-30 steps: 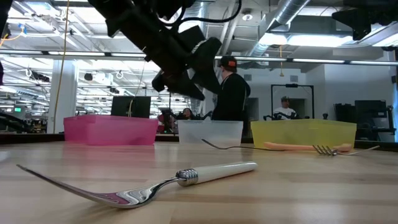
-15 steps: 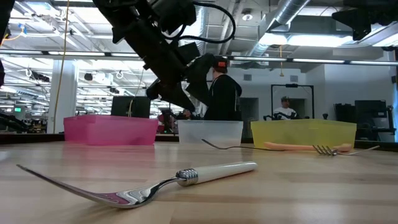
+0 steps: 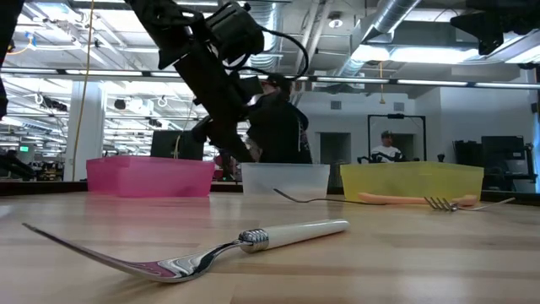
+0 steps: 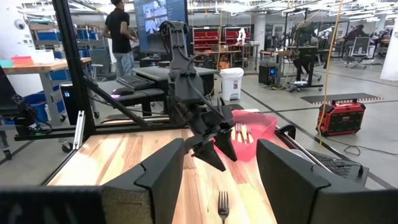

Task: Sort silverware by color (type)
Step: Put the black fork into the yellow bin

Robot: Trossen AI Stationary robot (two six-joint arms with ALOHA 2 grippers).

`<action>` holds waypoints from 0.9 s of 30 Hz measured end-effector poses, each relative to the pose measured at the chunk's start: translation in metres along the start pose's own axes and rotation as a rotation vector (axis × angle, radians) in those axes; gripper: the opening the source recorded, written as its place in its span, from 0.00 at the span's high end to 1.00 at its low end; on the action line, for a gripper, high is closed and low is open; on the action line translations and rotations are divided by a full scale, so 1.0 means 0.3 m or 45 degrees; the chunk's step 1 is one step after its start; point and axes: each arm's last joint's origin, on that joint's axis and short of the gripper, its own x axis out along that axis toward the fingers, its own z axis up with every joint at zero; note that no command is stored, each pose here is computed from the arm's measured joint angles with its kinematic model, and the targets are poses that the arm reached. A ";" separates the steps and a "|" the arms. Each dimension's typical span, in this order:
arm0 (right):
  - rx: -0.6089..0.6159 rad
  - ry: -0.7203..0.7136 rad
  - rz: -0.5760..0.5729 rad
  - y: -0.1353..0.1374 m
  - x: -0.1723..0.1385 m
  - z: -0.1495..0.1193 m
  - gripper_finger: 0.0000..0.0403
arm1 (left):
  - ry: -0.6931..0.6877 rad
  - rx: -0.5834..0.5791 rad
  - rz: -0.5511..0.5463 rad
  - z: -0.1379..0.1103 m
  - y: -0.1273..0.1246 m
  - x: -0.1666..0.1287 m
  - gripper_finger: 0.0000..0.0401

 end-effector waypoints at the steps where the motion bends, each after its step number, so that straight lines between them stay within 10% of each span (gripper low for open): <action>1: 0.000 0.000 0.000 0.000 0.000 0.000 0.44 | 0.000 -0.004 0.010 -0.001 0.002 0.000 0.35; 27: 0.004 0.002 0.002 0.000 0.000 0.000 0.44 | 0.080 0.013 -0.006 -0.096 -0.039 0.102 0.35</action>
